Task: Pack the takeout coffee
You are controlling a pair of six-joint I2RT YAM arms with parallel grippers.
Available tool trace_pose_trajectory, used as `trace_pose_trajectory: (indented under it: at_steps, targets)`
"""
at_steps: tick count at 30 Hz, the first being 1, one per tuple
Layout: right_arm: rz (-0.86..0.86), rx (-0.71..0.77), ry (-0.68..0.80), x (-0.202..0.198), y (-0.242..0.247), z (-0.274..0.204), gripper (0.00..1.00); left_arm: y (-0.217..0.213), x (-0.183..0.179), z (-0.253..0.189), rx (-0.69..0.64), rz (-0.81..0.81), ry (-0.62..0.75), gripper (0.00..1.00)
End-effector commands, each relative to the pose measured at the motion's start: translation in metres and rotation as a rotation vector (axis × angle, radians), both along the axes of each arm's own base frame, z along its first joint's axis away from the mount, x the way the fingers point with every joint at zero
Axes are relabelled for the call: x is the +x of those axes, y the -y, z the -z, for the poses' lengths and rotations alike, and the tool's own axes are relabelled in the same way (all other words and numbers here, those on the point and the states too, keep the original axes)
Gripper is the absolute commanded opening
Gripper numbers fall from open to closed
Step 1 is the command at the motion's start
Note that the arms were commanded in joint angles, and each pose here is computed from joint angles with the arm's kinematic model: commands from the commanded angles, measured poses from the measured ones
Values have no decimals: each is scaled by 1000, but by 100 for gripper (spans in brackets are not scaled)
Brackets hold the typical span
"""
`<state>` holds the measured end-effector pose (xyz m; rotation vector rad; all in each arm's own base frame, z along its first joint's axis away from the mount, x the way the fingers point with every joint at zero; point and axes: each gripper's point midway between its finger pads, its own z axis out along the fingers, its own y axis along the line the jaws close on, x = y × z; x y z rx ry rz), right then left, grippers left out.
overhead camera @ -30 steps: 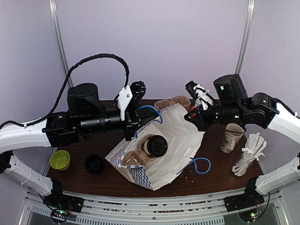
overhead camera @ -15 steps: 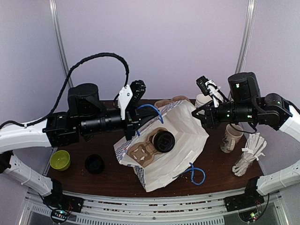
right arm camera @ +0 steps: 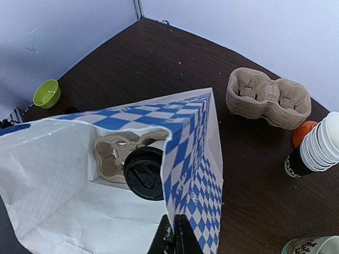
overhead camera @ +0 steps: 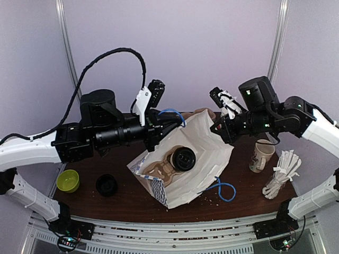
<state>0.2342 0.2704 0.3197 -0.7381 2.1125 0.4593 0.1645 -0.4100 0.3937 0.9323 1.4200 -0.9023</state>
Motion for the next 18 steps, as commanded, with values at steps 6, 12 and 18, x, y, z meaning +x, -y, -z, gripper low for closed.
trace_pose_trajectory:
  at_steps: [6, 12, 18]
  targets:
    - [62, -37, -58, 28, -16, 6, 0, -1, 28, 7, -135, -135, -335, 0]
    - [62, -58, -85, 50, -36, 13, 0, -25, 53, 27, -197, -229, -485, 0]
    - [36, -66, -128, 57, -54, 26, 7, -67, 86, 47, -231, -397, -561, 0]
